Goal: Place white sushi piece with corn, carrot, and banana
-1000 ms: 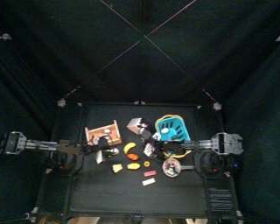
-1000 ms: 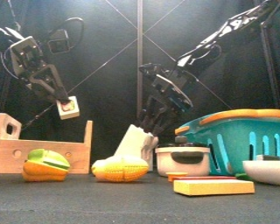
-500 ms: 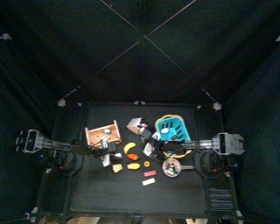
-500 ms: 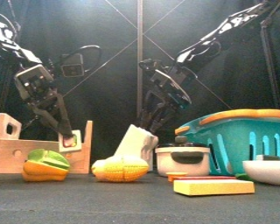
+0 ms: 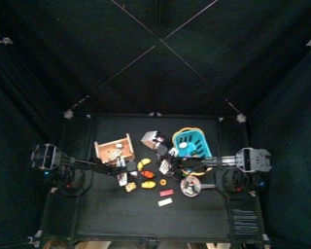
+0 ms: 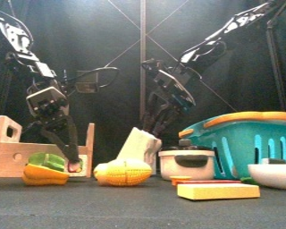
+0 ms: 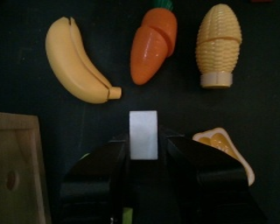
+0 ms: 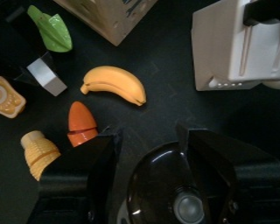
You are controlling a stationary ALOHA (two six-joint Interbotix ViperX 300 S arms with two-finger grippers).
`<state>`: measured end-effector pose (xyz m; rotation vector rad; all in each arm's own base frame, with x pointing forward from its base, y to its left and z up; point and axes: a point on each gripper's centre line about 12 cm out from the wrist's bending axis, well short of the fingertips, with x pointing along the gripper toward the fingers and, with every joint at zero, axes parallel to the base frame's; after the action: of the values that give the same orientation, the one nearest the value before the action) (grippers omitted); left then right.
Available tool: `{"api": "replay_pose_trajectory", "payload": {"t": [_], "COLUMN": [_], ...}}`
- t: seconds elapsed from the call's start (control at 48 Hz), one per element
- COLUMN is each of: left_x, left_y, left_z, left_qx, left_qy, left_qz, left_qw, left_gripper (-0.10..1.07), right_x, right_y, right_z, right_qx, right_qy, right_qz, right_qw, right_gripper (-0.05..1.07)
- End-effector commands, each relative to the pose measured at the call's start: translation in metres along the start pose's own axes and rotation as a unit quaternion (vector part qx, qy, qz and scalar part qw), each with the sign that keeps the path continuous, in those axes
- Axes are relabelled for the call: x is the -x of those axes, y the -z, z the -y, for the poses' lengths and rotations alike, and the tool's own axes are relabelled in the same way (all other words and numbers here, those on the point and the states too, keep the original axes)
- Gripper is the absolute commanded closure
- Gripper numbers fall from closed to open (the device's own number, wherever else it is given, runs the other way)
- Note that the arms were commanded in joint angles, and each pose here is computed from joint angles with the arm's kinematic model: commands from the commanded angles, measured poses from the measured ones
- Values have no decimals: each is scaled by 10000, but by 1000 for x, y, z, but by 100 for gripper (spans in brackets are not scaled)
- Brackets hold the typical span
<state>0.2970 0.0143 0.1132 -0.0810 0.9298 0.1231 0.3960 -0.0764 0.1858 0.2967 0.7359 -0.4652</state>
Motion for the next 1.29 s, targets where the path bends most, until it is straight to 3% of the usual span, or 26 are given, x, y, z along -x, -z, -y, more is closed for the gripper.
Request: {"api": "replay_pose_trajectory", "payload": {"t": [0.0,0.542,0.875,0.979,1.271], "left_x": [1,12,59,72,92], "left_y": [-8,-20,-40,-36,-12], "left_z": [1,1,-8,-14,-60], "left_qx": [0,8,-8,53,691], "left_qy": [6,19,-215,-356,-908], "left_qz": [95,343,912,945,1102], "left_qw": [10000,9994,9956,9949,9873], "left_gripper": [21,16,16,16,16], "right_x": [9,6,6,6,3], "right_y": [-10,-6,-6,-6,-4], "right_z": [-1,-1,-2,-1,-1], "right_qx": [-57,-45,-25,-31,-17], "right_qy": [-60,-46,-49,-43,-36], "right_qz": [157,98,101,102,66], "right_qw": [9998,9999,9999,9999,10000], "right_gripper": [16,16,16,16,16]}}
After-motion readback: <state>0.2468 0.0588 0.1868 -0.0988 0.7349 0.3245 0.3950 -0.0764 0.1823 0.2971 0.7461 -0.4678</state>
